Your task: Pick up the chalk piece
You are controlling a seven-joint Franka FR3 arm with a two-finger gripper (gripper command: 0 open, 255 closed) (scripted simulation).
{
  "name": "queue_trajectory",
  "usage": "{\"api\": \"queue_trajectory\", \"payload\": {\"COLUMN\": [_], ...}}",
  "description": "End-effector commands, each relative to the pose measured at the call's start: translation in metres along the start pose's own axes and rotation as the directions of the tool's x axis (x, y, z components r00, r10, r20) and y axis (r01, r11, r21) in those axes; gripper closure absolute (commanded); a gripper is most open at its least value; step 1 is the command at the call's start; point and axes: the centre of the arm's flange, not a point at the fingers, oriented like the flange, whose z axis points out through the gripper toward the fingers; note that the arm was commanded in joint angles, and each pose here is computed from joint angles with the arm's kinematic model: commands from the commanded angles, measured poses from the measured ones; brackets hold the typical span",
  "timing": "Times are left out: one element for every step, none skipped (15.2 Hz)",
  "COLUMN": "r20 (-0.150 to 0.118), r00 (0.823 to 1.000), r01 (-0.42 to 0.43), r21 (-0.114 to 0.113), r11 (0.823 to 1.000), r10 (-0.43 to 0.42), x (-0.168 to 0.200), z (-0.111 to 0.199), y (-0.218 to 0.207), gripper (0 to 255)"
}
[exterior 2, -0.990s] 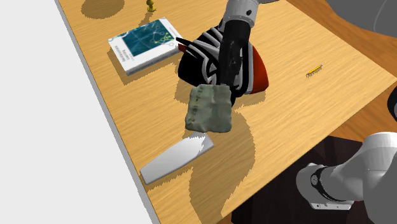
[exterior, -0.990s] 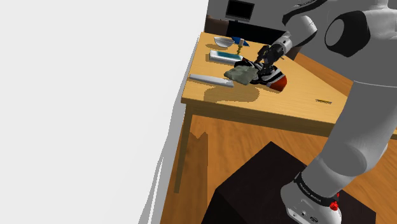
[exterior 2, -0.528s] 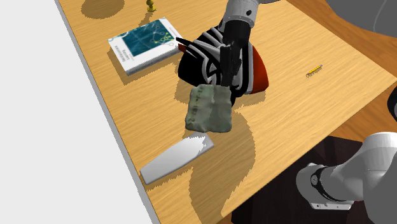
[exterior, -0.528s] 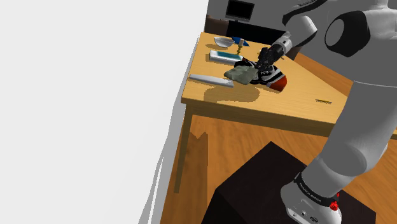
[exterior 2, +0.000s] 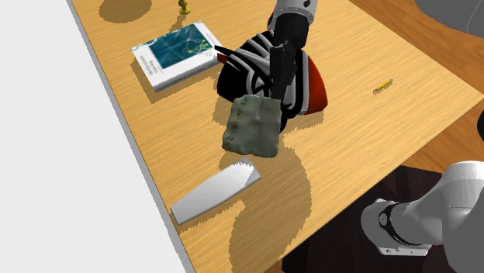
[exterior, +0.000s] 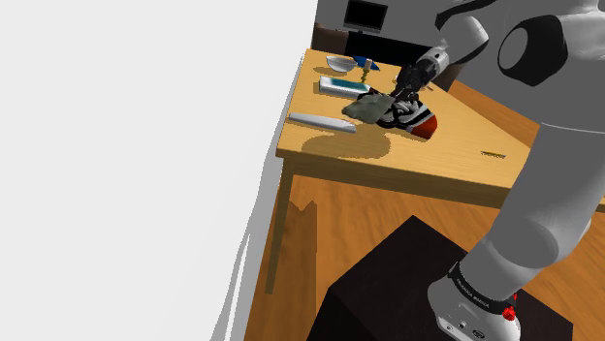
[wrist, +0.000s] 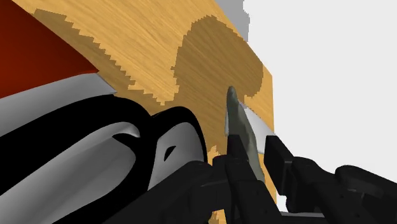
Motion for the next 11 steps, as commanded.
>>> {"api": "queue_trajectory", "payload": {"r20": [0.000,0.000,0.000,0.000,0.000,0.000,0.000,0.000,0.000,0.000,0.000], "r00": [1.000,1.000,1.000,1.000,1.000,1.000,1.000,1.000,1.000,1.000,1.000], "r01": [0.000,0.000,0.000,0.000,0.000,0.000,0.000,0.000,0.000,0.000,0.000], "r21": [0.000,0.000,0.000,0.000,0.000,0.000,0.000,0.000,0.000,0.000,0.000], "r11": [1.000,1.000,1.000,1.000,1.000,1.000,1.000,1.000,1.000,1.000,1.000], "r10": [0.000,0.000,0.000,0.000,0.000,0.000,0.000,0.000,0.000,0.000,0.000], "x": [-0.003,-0.005,-0.006,-0.008,-0.010,-0.012,-0.013,-0.015,-0.017,-0.017,-0.017], "z": [-0.005,-0.008,-0.011,-0.013,-0.016,-0.019,-0.021,-0.024,-0.027,-0.027,-0.027], "y": [-0.009,-0.013,-0.018,-0.022,-0.026,-0.030,-0.035,-0.039,-0.043,-0.044,-0.044], "gripper": [255,255,255,255,255,255,255,255,255,255,255]}}
